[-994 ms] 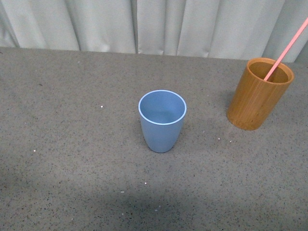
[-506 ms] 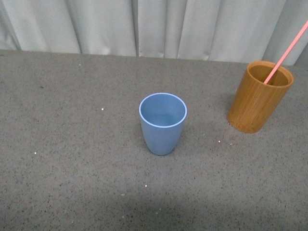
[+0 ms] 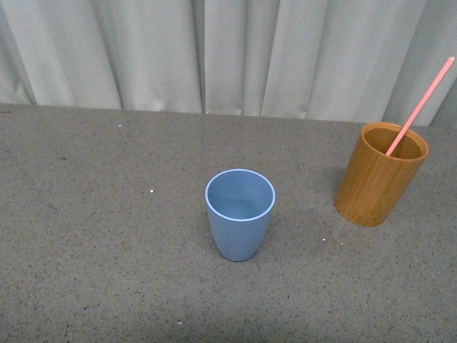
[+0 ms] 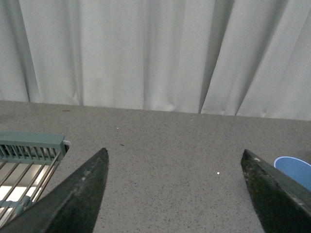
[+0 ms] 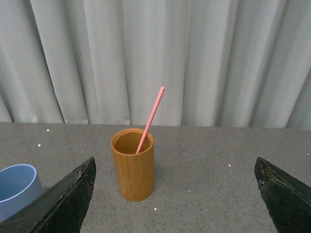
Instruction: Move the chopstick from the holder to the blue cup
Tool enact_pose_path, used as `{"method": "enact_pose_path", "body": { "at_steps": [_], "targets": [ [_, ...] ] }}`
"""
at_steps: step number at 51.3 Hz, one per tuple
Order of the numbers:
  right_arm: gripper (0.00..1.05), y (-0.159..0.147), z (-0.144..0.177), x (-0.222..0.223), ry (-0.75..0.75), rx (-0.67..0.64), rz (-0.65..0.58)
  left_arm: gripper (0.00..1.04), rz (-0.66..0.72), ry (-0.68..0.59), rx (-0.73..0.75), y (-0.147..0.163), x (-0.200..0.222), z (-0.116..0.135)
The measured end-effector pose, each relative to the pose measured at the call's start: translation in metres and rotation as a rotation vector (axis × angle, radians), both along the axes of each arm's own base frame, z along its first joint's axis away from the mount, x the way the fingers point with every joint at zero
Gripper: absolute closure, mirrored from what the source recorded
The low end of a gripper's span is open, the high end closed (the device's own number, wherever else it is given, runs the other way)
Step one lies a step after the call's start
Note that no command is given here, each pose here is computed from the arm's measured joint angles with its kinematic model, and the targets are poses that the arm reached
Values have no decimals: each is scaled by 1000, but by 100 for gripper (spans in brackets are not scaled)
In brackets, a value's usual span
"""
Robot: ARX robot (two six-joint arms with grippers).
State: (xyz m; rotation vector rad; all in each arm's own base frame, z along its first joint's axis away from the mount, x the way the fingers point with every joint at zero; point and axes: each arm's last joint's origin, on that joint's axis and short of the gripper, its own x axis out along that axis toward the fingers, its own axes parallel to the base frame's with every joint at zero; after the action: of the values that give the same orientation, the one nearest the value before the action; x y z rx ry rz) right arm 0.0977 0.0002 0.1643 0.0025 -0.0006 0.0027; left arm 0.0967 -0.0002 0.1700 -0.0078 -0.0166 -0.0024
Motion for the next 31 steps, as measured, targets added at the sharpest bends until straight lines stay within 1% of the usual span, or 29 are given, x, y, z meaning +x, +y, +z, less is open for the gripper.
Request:
{"method": "enact_pose_path", "body": {
  "at_steps": [2, 3, 5, 7, 11, 14, 24, 31],
  "targets": [
    [10, 0, -1, 0, 28, 18, -19, 17, 0, 0, 0, 0, 0, 0],
    [10, 0, -1, 1, 64, 39, -43, 15, 0, 0, 0, 0, 0, 0],
    [10, -1, -1, 5, 123, 85, -97, 8, 0, 0, 0, 0, 0, 0],
    [10, -2, -2, 9, 150, 106, -124, 5, 0, 0, 1, 0, 0, 0],
    [10, -2, -5, 22, 181, 135, -152, 7, 0, 0, 2, 0, 0, 0],
    [10, -2, -6, 33, 189, 138, -159, 7, 0, 0, 2, 0, 0, 0],
    [10, -4, -14, 73, 243, 106, -166, 7, 0, 0, 3, 0, 0, 0],
    [10, -13, -20, 111, 327, 107, -202, 7, 0, 0, 3, 0, 0, 0]
  ]
}}
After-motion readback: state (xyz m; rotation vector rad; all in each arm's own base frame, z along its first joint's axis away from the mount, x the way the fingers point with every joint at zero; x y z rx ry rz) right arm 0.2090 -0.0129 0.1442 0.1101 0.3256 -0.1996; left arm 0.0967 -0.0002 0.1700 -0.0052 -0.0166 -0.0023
